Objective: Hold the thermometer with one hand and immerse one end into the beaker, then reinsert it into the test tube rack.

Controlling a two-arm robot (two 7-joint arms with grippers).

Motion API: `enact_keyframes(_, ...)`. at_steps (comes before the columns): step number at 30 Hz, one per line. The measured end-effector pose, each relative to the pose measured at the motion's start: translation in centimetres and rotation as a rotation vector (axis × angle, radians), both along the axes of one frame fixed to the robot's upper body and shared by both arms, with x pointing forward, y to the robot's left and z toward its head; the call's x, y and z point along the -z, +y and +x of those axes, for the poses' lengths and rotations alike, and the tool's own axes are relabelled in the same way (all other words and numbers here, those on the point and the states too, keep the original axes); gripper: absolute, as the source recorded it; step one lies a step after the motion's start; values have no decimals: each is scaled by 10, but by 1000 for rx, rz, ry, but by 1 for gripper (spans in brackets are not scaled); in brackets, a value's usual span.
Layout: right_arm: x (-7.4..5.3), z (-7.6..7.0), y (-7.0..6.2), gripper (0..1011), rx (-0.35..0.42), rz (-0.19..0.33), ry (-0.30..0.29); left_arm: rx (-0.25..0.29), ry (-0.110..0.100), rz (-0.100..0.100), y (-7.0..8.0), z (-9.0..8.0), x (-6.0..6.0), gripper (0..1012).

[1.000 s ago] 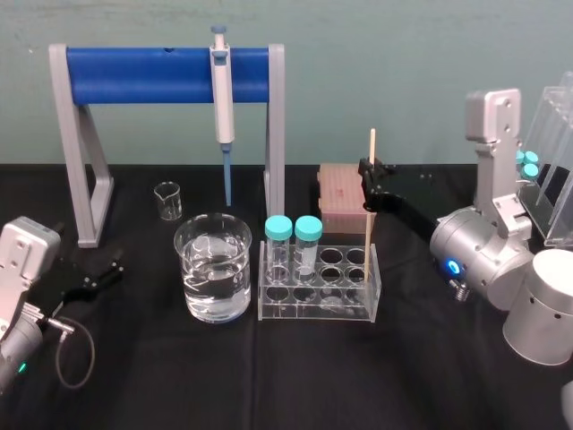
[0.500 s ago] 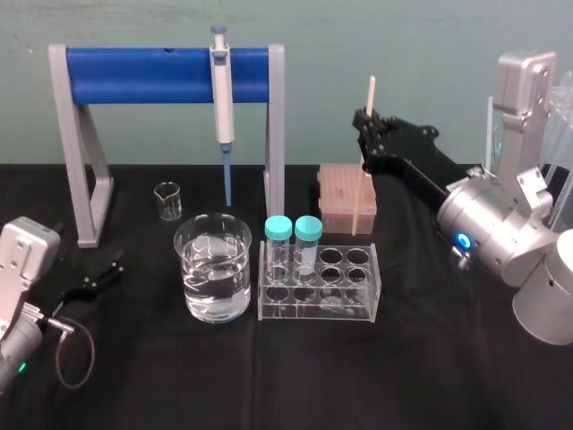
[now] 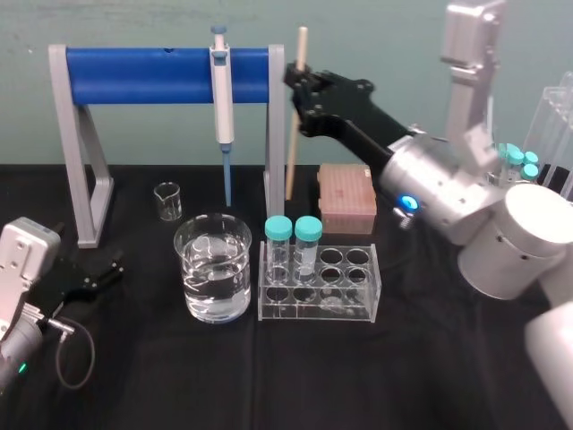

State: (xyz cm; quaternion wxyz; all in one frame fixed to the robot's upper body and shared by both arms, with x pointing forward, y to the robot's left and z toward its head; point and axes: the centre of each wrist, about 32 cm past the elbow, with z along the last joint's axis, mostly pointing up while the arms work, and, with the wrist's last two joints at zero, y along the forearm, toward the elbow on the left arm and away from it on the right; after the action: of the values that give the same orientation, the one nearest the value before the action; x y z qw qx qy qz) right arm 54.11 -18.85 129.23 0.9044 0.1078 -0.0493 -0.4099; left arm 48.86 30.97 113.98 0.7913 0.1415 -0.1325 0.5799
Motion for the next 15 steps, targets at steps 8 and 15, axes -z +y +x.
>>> enact_keyframes(8, 4, 19, 36, 54, -88, 16, 28, 0, 0, 0, 0, 0, 0, 1004)
enact_keyframes(15, 18, 34, 65, 54, -118, -28, 56, 0, 0, 0, 0, 0, 0, 1004)
